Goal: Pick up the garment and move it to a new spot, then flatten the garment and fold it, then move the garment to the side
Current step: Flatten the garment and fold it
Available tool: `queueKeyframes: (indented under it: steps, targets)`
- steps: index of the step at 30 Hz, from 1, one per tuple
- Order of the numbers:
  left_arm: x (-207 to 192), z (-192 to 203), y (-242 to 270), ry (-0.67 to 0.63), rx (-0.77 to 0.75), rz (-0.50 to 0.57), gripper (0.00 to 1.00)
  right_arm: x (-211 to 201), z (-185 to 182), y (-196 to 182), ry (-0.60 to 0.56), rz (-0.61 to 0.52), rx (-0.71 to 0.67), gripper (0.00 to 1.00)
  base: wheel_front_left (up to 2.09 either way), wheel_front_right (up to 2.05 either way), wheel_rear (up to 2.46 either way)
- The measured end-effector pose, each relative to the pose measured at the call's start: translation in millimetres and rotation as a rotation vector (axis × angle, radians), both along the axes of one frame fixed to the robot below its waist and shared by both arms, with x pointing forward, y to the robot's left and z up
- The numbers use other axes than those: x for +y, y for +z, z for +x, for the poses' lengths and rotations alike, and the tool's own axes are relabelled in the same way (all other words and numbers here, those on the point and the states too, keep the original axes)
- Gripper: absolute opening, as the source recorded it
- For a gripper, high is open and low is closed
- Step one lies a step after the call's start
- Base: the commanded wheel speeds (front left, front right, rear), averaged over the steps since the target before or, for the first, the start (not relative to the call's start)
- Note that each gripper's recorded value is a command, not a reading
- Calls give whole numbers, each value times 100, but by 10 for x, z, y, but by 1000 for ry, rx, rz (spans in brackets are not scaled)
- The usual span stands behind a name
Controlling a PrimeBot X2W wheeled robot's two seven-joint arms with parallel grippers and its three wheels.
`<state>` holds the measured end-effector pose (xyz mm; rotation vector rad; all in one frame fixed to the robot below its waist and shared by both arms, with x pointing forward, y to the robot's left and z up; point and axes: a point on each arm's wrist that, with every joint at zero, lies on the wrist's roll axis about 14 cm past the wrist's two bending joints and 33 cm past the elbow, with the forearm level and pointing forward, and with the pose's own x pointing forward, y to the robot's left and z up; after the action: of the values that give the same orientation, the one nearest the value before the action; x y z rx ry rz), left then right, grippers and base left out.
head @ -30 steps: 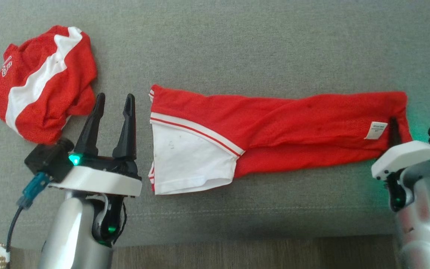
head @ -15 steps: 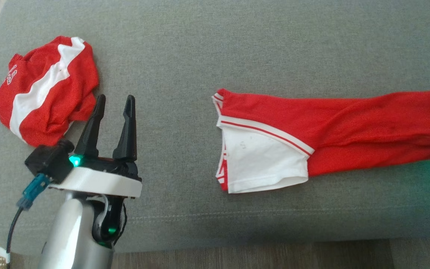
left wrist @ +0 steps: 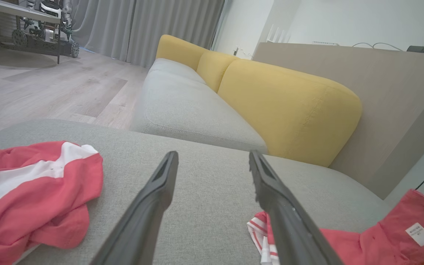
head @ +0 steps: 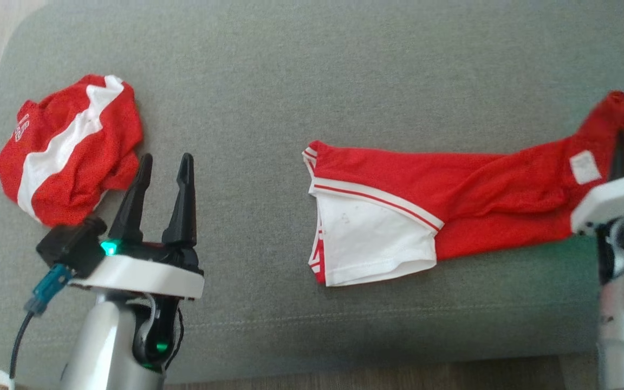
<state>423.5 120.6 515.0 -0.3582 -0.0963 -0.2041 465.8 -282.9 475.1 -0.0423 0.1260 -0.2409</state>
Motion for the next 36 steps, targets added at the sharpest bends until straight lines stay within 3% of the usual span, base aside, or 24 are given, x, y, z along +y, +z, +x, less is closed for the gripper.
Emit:
queueKeyframes:
  steps: [6,16,26,36]
  targets:
    - [-21,-30,75,-5,-18,-6,100,418,61,335,122,95,-78,0,0,0,0]
    - [1,-46,87,1,-18,-19,100,1433,-55,453,399,422,-101,0,0,0,0]
    - [111,-91,27,32,4,-32,100,2185,-225,178,574,587,4,0,0,0,0]
    - [212,-125,-57,61,31,-40,100,2526,-307,-189,588,739,93,0,0,0,0]
